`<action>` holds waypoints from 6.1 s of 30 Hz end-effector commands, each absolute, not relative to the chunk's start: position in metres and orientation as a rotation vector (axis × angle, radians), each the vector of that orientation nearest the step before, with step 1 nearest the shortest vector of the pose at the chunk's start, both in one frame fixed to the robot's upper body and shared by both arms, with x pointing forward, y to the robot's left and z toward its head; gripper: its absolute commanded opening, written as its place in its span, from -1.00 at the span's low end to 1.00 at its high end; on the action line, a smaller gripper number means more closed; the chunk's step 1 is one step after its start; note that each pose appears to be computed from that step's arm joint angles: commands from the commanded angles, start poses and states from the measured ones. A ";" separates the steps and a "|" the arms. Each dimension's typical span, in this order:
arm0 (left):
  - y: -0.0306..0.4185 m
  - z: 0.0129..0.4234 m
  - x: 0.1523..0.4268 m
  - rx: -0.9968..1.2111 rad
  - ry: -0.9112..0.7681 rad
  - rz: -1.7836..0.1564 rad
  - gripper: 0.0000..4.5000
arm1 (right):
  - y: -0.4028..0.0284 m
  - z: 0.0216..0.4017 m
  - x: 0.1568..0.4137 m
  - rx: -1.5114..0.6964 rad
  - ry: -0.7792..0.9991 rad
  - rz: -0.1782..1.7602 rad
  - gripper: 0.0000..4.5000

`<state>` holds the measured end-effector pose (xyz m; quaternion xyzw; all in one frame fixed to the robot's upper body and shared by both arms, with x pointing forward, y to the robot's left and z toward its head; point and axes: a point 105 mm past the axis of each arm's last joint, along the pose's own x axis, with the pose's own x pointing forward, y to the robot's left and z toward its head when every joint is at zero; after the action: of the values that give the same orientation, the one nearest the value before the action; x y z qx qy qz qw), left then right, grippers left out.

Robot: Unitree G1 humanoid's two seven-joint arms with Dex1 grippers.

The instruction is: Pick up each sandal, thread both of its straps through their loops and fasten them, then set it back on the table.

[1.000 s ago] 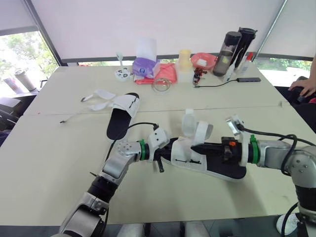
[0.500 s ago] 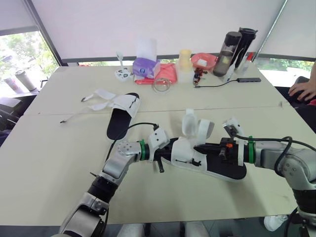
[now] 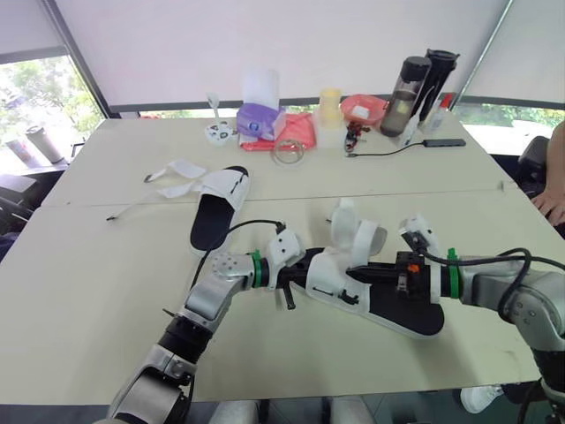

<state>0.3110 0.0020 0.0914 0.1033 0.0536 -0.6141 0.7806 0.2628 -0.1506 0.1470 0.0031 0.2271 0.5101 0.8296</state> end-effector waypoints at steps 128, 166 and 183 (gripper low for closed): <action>-0.003 0.068 0.291 0.093 0.276 -1.384 -1.00 | -0.119 0.155 0.129 0.392 0.576 1.206 -0.98; -0.005 0.067 0.293 0.088 0.267 -1.357 -1.00 | -0.212 0.179 0.271 0.178 0.287 0.601 0.97; -0.002 0.065 0.294 0.080 0.265 -1.327 -1.00 | -0.196 0.158 0.273 0.288 0.437 0.757 0.40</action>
<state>0.2936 -0.0067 0.0799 0.0327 0.0935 -0.6294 0.7707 0.2729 -0.1998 0.1522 0.1374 0.2212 0.3518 0.8991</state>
